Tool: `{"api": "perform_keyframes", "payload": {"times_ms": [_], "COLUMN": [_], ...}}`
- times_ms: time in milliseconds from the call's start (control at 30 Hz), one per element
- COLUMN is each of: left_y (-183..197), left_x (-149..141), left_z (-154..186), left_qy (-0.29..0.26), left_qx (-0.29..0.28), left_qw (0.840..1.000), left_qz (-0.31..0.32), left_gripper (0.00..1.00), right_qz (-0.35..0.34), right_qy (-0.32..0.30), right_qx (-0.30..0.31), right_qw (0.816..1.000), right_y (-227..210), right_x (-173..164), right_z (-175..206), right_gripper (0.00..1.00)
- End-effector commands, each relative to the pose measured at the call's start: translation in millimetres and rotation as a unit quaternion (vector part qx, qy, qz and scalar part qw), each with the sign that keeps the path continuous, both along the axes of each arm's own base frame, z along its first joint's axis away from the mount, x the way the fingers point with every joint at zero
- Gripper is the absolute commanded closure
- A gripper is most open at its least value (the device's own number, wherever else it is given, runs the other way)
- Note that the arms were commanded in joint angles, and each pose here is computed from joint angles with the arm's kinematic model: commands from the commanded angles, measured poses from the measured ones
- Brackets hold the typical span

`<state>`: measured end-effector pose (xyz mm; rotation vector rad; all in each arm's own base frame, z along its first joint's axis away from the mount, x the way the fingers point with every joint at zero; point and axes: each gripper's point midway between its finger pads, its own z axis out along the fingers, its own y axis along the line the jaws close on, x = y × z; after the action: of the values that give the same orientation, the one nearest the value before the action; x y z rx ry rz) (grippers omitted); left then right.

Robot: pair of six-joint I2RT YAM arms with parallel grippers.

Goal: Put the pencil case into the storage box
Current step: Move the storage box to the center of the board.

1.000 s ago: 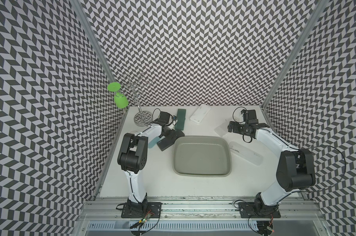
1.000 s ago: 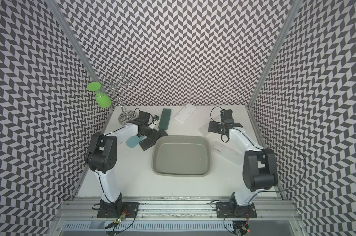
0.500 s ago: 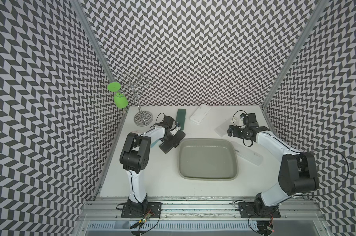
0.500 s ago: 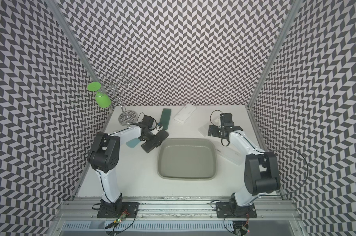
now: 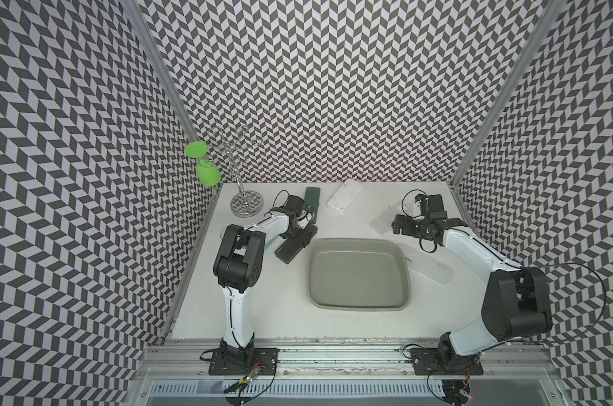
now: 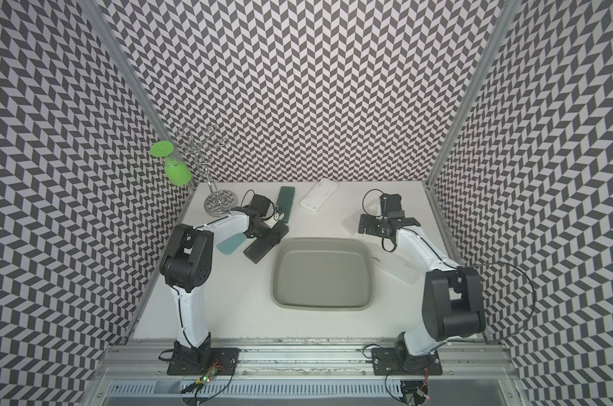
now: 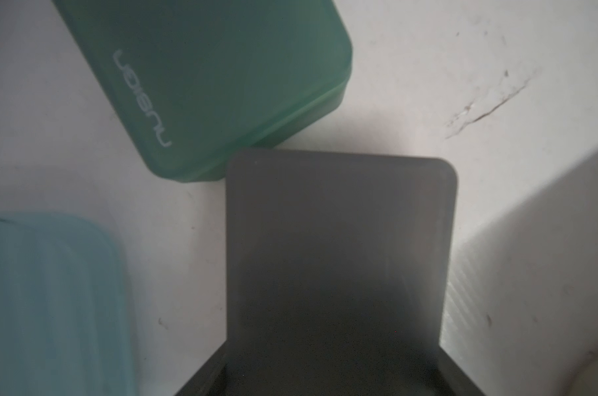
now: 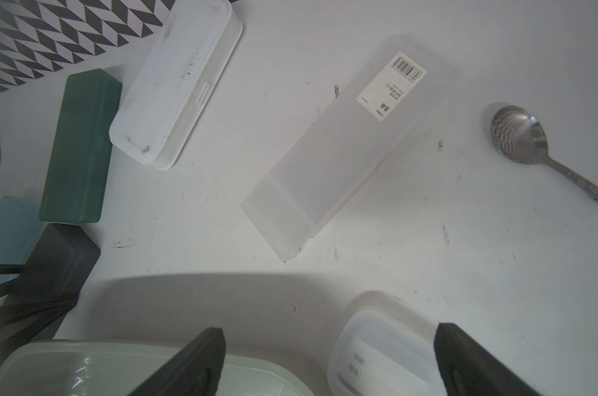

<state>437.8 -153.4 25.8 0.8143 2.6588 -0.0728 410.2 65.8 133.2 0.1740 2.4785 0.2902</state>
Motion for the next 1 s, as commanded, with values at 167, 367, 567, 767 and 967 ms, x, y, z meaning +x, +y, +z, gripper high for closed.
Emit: {"api": "perform_keyframes", "payload": {"times_ms": [167, 367, 567, 767, 967], "left_y": [38, 15, -65, -146, -167], "left_x": [-1, -10, -34, -86, -134], "left_z": [61, 116, 174, 169, 131], "left_qy": [-0.009, -0.047, -0.042, 0.009, 0.050], "left_qx": [0.064, -0.038, -0.150, -0.216, -0.238], "left_qw": [0.992, 0.979, 0.968, 0.957, 0.947], "left_qz": [0.106, 0.194, 0.195, 0.191, 0.208], "left_gripper": [0.34, 0.34, 0.33, 0.33, 0.33], "right_qz": [0.013, 0.016, 0.015, 0.007, 0.006], "right_qy": [-0.032, -0.039, -0.042, -0.041, -0.036], "right_qx": [0.012, 0.017, 0.016, 0.013, 0.016], "right_qw": [0.999, 0.999, 0.999, 0.999, 0.999], "right_y": [8, 10, 8, 4, 3], "right_x": [10, 10, 4, -7, -21], "right_z": [20, 27, 28, 24, 19], "right_gripper": [0.00, 0.00, 0.01, 0.00, 0.01]}}
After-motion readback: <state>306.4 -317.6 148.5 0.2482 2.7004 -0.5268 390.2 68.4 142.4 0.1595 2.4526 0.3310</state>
